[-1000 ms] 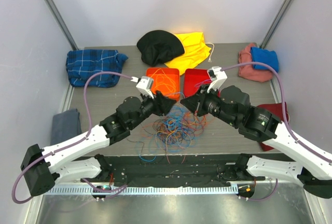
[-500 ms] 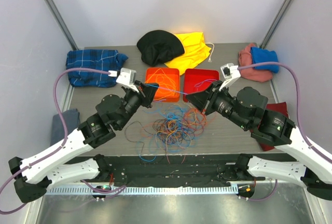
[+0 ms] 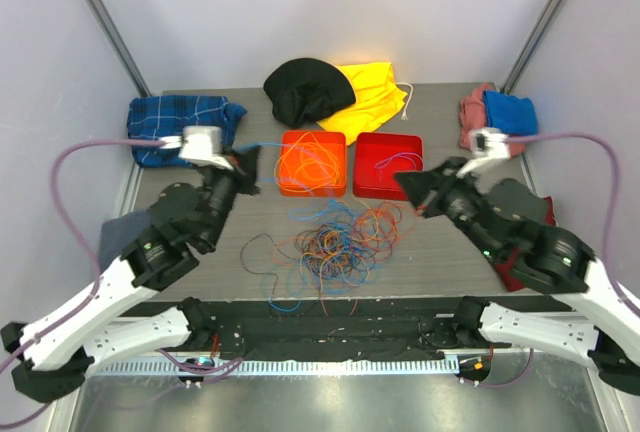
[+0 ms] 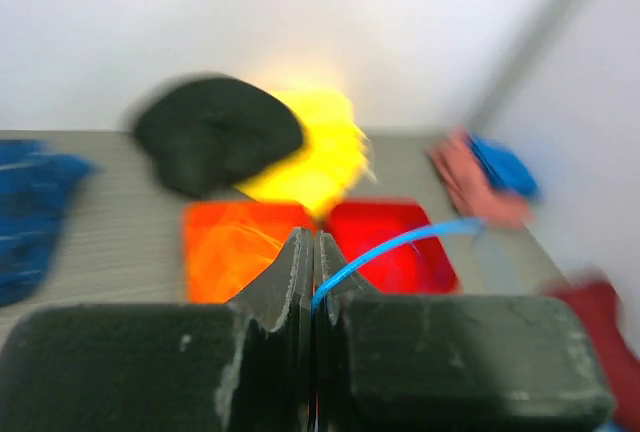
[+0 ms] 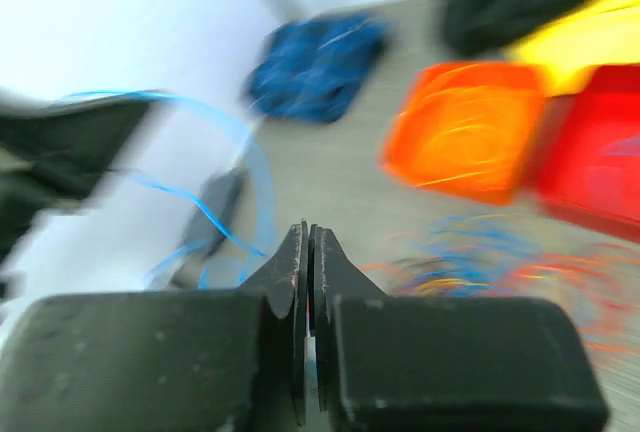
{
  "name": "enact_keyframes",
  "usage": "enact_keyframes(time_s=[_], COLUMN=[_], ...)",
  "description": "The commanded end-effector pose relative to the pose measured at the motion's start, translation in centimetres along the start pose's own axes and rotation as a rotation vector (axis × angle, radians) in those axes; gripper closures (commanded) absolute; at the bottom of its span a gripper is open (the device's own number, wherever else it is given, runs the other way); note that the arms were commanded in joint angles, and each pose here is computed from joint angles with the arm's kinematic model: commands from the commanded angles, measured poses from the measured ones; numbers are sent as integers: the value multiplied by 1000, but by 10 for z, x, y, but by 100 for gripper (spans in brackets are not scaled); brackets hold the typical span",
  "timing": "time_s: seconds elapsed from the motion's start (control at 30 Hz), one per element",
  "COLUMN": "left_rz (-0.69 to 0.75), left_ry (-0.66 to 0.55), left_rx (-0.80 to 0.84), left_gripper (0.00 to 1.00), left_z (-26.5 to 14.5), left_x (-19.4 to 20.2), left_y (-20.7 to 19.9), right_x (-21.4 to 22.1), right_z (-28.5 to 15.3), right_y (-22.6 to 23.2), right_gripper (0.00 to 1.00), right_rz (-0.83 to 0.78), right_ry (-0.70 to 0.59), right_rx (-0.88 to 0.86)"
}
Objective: Untangle the cables
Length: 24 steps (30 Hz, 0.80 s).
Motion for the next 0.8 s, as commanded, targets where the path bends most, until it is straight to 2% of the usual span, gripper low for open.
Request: enact_keyframes(time_s=[0.0, 0.17, 0.4, 0.43, 0.47, 0.57, 0.67, 0.77], left_rz=[-107, -113, -110, -106, -99, -106, -104, -95], left_ry=[-322, -264, -155, -139, -126, -115, -92, -36], left_rx=[-301, -287, -159, -136, -124, -71, -11, 52], left_gripper=[99, 100, 100, 100, 100, 100, 100, 100], left_z=[-32, -29, -13, -11, -7, 2, 9, 20], left_x=[-78, -57, -42, -41, -39, -44, -54, -55], left_y=[49, 51, 25, 21, 17, 2, -17, -37], right_x=[-32, -19, 15, 24, 30, 51, 62, 63], right_z=[-55, -40, -12, -5, -2, 14, 24, 27], right_y=[-66, -52, -33, -31, -23, -10, -5, -1], right_gripper=[99, 99, 98, 93, 76, 49, 40, 35], right_rz=[-4, -40, -42, -50, -52, -59, -55, -46], right_ry=[-189, -111, -13, 13, 41, 106, 117, 86], right_rx=[294, 224, 117, 103, 50, -22, -59, -95])
Point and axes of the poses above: each gripper's point midway between its finger pads, its own z axis out along the fingers, its own y axis along the line the jaws close on, x = y × z, the point moved 4 cm from there along -z, back along the fingers, and after that the axes turned 12 degrees about -z, right-handed, at the moved point
